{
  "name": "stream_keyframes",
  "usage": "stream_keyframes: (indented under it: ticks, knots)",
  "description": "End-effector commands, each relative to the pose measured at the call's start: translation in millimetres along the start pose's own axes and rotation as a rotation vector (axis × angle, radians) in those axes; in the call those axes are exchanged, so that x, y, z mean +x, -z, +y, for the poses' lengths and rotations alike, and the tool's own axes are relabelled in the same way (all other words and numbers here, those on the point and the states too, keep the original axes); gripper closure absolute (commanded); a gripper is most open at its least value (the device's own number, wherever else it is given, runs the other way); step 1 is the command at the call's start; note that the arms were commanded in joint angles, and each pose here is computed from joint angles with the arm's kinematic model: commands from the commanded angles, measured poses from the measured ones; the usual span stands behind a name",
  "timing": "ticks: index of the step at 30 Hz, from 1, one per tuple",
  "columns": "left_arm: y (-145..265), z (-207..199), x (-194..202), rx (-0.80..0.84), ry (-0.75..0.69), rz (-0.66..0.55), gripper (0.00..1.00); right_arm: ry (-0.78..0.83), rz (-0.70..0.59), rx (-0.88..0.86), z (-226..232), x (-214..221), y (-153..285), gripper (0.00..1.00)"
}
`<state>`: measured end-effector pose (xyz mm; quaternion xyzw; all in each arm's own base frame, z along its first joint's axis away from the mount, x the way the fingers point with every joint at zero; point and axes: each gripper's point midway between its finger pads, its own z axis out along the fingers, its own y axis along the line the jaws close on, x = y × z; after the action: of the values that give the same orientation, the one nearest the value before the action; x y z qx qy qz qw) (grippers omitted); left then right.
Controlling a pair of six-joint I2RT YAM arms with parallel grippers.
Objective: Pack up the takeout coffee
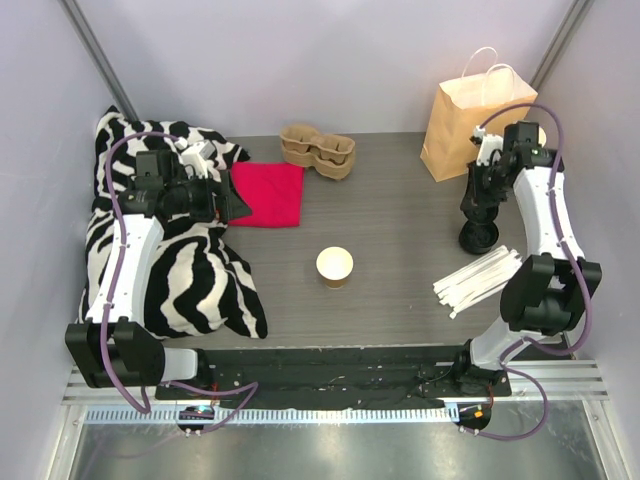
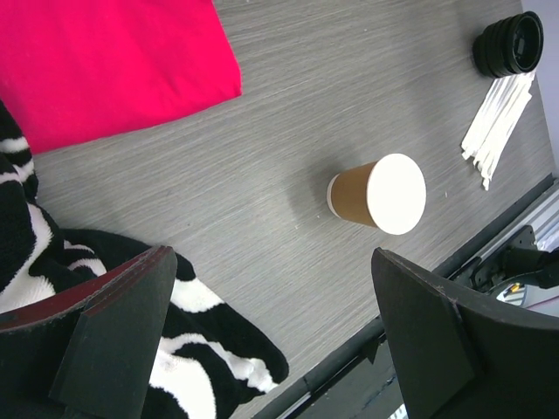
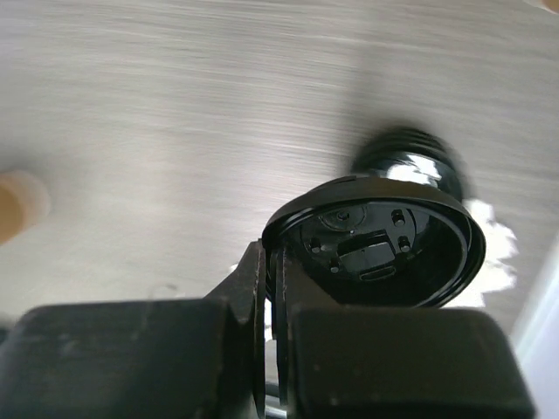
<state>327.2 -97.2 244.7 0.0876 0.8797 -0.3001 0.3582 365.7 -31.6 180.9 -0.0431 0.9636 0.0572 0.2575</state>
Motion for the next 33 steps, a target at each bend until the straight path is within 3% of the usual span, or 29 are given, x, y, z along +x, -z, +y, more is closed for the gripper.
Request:
stream_keyframes:
  ticks: [1, 7, 10, 15, 16, 18, 22, 28, 33]
  knots:
    - [13.8, -16.8, -18.0, 0.054, -0.111, -0.087, 0.0, 0.087, -0.074, -0.412, 83.4, -15.1, 53.0, 0.99]
    - [31.0, -51.6, -16.6, 0.21, -0.25, -0.101, 0.0, 0.303, -0.053, -0.718, 190.1, 9.9, 81.5, 0.99]
    - [41.2, -79.7, -9.4, 0.318, -0.393, -0.129, 0.0, 0.367, -0.017, -0.887, 228.5, 33.4, 98.3, 0.99]
    - [49.1, -131.2, 12.8, 0.424, -0.802, -0.184, 0.0, 0.451, 0.101, -1.139, 263.9, 73.9, 127.8, 0.99]
    - [45.8, -147.6, 26.6, 0.476, -0.878, -0.171, 0.0, 0.526, 0.084, -1.18, 267.0, 80.0, 130.7, 0.99]
    - [43.6, -157.2, 33.6, 0.465, -1.056, -0.19, 0.0, 0.519, 0.112, -1.23, 276.8, 89.5, 138.4, 0.99]
    - [39.3, -200.2, 71.8, 0.577, -1.317, -0.181, 0.0, 0.618, 0.045, -1.339, 292.5, 107.9, 165.7, 0.99]
    - [30.0, -239.9, 82.7, 0.661, -1.433, -0.301, 0.01, 0.624, 0.11, -1.421, 316.1, 132.6, 173.3, 0.99]
    - [14.1, -254.6, 88.8, 0.689, -1.446, -0.312, 0.06, 0.682, 0.144, -1.433, 328.5, 150.5, 174.1, 0.99]
